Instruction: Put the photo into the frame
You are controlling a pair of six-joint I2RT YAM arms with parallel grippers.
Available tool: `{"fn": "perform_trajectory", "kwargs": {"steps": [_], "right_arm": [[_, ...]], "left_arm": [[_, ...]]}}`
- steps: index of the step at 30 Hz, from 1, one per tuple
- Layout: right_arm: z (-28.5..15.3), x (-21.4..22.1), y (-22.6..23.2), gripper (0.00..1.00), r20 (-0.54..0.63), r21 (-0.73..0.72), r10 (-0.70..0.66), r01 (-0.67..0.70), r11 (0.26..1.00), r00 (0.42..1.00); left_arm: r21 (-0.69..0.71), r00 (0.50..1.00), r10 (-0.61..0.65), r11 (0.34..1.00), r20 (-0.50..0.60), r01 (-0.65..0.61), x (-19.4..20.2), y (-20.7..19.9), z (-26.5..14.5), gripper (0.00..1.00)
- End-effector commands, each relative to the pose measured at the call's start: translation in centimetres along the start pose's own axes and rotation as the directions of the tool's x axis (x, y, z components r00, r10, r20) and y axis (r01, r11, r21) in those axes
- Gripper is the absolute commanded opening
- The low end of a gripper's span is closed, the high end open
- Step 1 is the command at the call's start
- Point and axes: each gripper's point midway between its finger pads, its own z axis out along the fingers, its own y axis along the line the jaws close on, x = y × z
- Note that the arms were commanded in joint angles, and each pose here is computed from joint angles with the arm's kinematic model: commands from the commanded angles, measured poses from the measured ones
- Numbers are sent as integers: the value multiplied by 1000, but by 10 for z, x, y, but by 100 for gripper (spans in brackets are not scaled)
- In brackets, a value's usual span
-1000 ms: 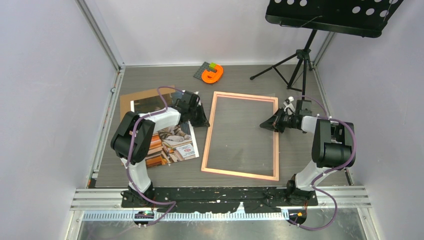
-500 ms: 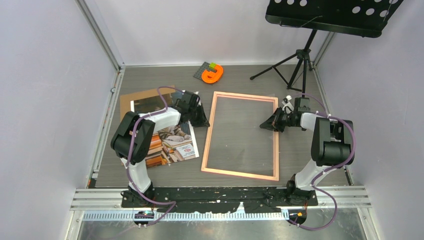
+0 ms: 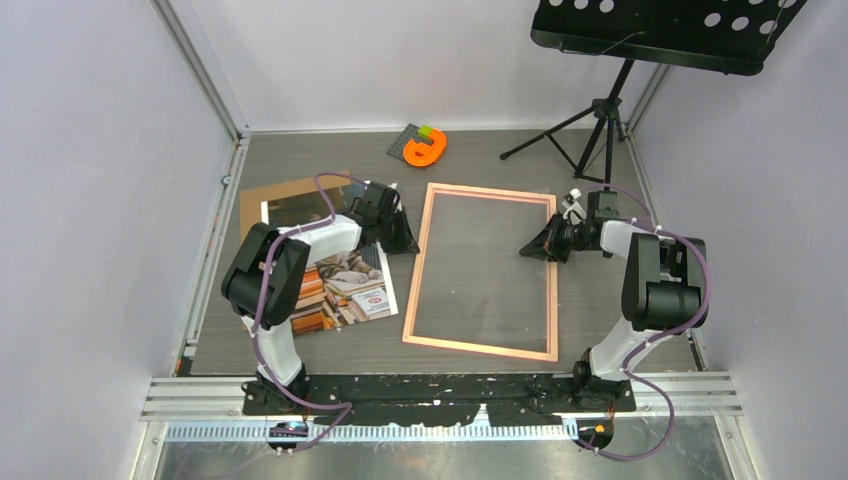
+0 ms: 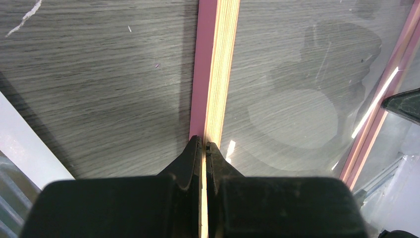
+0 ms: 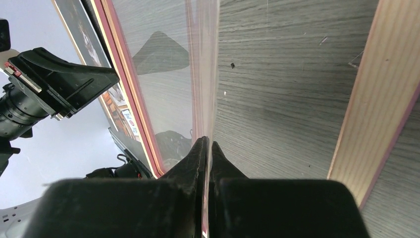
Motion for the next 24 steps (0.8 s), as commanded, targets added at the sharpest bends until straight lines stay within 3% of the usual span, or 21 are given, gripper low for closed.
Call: {"fn": "perform_trajectory", "kwargs": {"steps": [1,24], "right_arm": [[0,2,20,6,-32,-41,-57,56,998,998],[-7,-6,54,6,-60,-157,2,-12,988,998]], "left_arm": [[-49,996,25,998,-90,-29,34,11,11,0],[-59,995,59,996,-82,-64,34,10,9,0]]}}
